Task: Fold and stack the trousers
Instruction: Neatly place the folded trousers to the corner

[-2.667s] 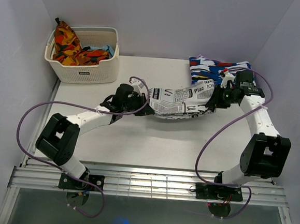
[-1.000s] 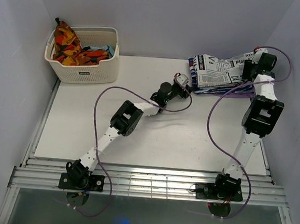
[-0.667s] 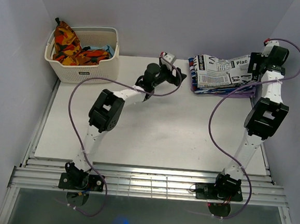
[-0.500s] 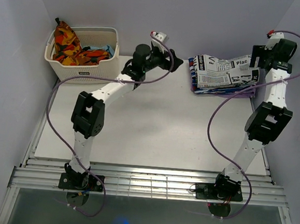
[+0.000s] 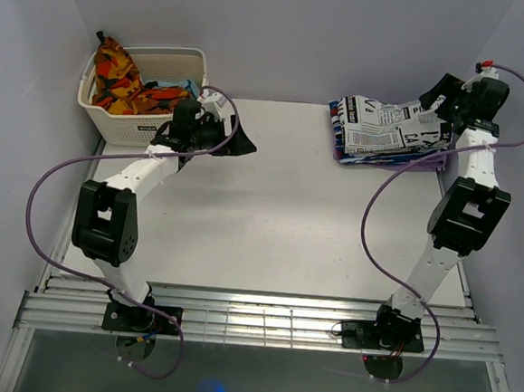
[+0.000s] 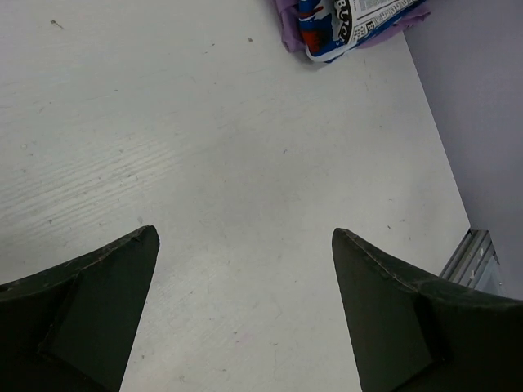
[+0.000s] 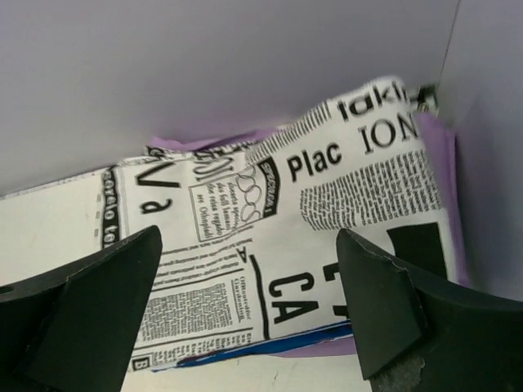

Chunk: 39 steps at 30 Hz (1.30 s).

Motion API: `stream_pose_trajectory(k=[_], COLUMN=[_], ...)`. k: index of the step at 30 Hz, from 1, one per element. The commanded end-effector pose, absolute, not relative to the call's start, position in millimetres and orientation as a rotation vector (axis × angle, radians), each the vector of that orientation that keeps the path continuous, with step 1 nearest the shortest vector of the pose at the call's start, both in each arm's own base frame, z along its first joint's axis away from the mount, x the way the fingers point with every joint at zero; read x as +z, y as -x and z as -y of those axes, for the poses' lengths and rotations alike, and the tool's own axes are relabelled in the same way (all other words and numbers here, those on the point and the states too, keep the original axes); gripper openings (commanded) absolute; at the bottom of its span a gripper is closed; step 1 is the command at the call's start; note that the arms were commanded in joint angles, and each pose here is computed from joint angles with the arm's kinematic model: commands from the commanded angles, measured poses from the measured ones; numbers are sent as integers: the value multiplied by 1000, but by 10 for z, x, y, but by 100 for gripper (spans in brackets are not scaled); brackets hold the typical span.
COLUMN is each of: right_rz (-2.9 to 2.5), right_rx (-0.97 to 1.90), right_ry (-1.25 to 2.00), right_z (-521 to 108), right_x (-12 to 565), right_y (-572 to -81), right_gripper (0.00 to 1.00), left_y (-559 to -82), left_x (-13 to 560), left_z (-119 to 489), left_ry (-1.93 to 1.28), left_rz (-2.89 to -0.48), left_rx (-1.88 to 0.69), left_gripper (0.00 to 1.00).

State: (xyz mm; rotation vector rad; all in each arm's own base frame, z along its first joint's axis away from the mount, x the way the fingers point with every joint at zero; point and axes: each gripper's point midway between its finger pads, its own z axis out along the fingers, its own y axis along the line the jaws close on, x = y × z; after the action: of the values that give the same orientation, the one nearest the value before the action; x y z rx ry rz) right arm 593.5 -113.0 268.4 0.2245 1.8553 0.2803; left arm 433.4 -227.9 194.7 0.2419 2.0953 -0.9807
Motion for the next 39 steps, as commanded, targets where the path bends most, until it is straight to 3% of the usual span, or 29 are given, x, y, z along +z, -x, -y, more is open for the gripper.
stream_pose_trajectory(k=[1, 3, 6, 10, 22, 25, 30, 33, 34, 39], right_rz=[-1812, -1812, -1767, -1740, -1861, -1901, -1841, -1823, -1783, -1751], right_rx=[353, 354, 328, 312, 151, 161, 246, 245, 225, 151], right_ry=[-368, -360, -338, -367, -467, -417, -227, -52, 12, 445], right_z=[1170, 1156, 1165, 1271, 1617, 1525, 1080, 636, 497, -266], right_x=[2459, 2436, 2487, 2343, 972, 869, 1659, 2263, 2632, 3146], right_y=[-6186, -6233, -6257, -6392, -6635, -6594, -6513, -6337, -6214, -5511], right_gripper=[92, 93, 95, 96, 93, 93, 98, 90, 90, 90], left_y=[-4278, -4384, -4408, -4413, -4561, -4550, -4590, -4669, -4669, -4634], left_x=[2609, 2373, 2309, 2112, 2101, 2085, 2131, 2165, 2195, 2308], left_z=[2178, 2080, 1943, 1810, 1486, 1484, 1479, 1439, 1421, 1345], left_ry=[-294, -230, -273, -242, -192, -198, -198, -200, -211, -207], left_rz=[-1995, -2118, -2113, -2193, -2211, -2220, -2228, -2232, -2224, -2222], left_rx=[-988, -910, -876, -960, -865, -864, -858, -837, -840, -823], left_gripper=[98, 98, 98, 98, 98, 98, 98, 98, 98, 98])
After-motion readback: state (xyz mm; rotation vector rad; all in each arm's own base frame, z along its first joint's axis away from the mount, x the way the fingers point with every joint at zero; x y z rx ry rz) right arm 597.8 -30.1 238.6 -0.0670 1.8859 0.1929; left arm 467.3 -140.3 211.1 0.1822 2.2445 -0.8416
